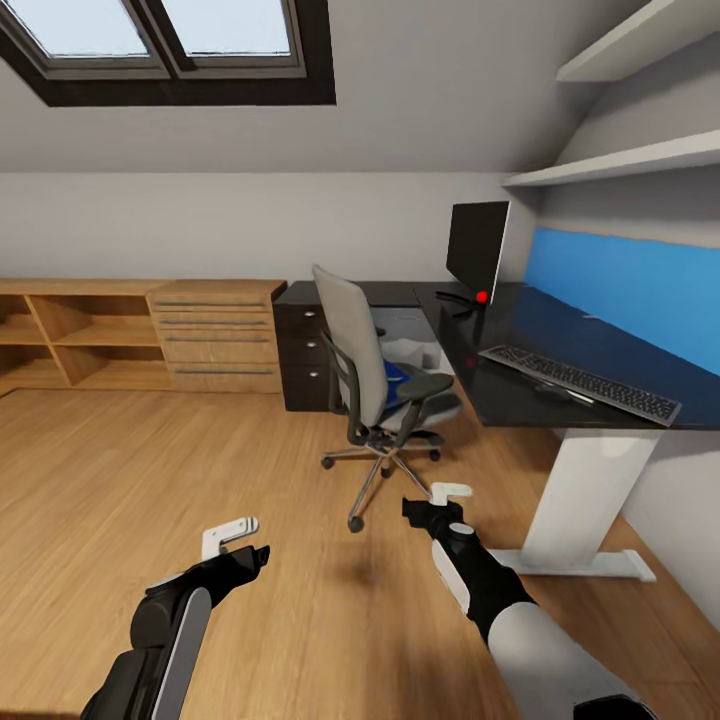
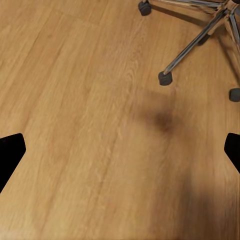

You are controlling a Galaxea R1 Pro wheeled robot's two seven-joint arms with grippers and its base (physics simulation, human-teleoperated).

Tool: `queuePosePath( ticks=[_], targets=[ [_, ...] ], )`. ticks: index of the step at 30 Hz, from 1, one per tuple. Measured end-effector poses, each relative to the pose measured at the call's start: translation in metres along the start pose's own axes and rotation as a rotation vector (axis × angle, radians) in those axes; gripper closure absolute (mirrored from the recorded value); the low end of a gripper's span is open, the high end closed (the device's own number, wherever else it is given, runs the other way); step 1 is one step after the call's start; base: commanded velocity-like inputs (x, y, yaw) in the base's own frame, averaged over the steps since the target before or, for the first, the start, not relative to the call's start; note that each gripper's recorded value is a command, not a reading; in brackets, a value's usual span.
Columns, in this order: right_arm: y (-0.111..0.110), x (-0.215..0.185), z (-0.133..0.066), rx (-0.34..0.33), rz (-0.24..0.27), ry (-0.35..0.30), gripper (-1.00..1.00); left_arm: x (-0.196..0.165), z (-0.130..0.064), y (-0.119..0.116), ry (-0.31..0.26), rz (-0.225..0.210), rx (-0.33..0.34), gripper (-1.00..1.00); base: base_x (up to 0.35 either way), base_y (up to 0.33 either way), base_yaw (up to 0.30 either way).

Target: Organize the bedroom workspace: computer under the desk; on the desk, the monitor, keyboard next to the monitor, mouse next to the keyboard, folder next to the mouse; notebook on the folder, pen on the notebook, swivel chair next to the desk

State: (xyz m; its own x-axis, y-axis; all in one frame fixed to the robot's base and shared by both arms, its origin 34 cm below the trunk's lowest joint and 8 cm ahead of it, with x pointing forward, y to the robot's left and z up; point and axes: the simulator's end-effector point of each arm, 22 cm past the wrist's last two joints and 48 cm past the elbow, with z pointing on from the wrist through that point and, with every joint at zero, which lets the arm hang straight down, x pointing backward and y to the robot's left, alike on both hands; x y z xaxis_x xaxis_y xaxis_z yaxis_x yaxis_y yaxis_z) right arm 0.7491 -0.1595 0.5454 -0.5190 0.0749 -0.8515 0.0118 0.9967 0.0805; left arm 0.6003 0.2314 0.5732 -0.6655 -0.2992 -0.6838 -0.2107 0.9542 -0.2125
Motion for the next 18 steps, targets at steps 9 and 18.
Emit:
queuePosePath(
  ticks=[9, 18],
  targets=[
    [0.000, 0.002, -0.019, -0.001, 0.017, -0.026, -1.00, 0.004, 0.004, 0.012, -0.030, -0.014, -0.007, -1.00, 0.000, 0.000, 0.000],
    [-0.002, 0.021, -0.013, -0.001, 0.019, -0.027, -1.00, 0.021, 0.015, 0.022, -0.026, -0.024, -0.015, -1.00, 0.000, 0.000, 0.000]
  ],
)
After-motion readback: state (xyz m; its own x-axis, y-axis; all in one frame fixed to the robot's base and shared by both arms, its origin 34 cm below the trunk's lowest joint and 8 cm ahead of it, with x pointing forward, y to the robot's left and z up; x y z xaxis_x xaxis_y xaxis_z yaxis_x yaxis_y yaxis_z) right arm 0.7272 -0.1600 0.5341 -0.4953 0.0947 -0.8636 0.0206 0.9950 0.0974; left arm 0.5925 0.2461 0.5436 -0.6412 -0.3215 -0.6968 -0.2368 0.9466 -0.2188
